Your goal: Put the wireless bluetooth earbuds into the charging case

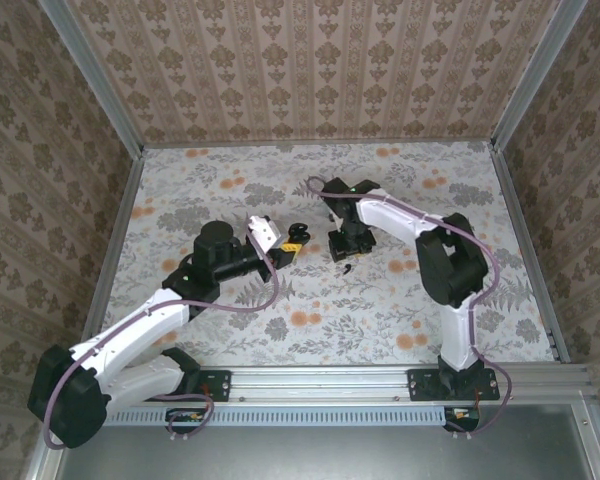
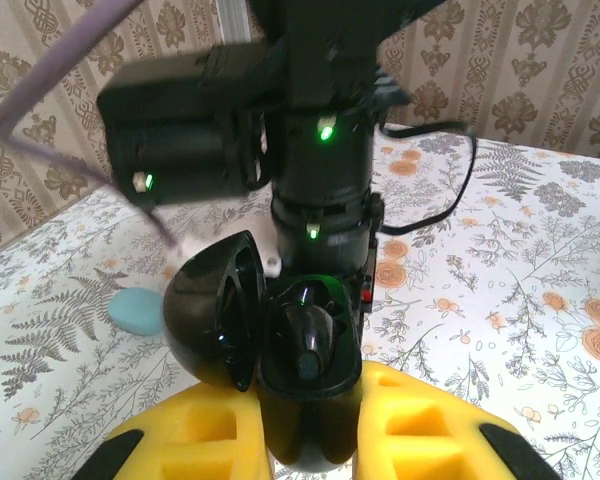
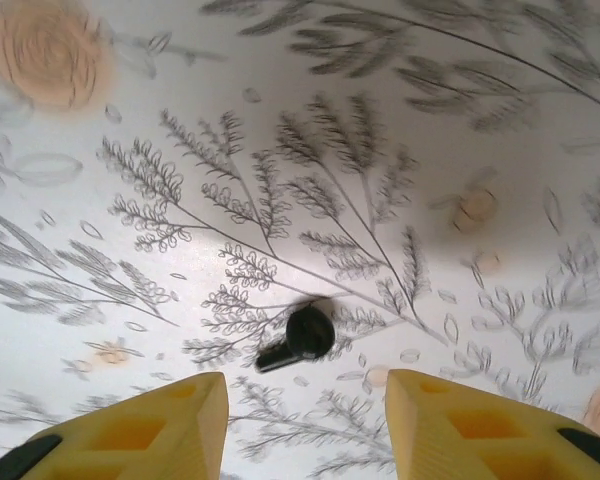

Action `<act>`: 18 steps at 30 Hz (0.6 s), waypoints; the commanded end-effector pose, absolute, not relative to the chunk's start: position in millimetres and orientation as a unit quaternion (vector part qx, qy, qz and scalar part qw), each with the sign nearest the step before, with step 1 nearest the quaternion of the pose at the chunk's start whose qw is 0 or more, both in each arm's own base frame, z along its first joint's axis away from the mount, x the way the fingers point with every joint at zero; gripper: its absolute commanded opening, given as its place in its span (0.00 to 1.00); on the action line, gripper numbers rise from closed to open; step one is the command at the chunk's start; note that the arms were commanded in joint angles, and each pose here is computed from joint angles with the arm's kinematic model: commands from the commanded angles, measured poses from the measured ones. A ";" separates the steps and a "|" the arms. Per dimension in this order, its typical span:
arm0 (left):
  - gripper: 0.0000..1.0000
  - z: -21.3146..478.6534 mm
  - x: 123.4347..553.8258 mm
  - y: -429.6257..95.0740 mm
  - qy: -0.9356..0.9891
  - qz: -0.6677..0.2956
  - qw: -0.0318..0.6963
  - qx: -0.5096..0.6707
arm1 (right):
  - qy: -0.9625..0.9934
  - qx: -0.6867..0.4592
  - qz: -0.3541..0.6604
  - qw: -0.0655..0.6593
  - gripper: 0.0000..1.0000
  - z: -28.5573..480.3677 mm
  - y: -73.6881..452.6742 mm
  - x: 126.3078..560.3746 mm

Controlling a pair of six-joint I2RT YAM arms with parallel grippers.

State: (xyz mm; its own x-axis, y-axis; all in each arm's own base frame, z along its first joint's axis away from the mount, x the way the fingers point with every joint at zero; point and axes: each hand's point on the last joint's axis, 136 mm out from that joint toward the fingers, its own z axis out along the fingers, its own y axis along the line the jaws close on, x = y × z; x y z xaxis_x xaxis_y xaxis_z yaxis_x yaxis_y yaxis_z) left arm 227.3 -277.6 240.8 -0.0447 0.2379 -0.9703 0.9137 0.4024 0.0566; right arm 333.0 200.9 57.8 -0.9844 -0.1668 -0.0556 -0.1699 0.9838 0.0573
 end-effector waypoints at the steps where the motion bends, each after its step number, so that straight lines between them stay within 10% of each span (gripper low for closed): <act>1: 0.00 247.8 226.7 -275.5 0.642 -0.317 0.536 0.447 | 0.989 0.093 0.107 0.045 0.46 65.5 211.0 331.5; 18: 0.00 247.0 224.9 -277.6 0.636 -0.323 0.533 0.455 | 0.969 0.212 0.112 0.054 0.41 16.2 207.1 328.5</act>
State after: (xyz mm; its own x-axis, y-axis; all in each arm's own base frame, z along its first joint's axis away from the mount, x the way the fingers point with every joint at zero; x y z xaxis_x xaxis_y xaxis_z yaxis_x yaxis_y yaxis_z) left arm 226.8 -277.3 241.0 -0.0451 0.2356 -0.9708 0.9172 0.3949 0.0533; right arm 328.0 207.5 26.3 -0.9190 0.3898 -0.0592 0.3639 0.8964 0.2530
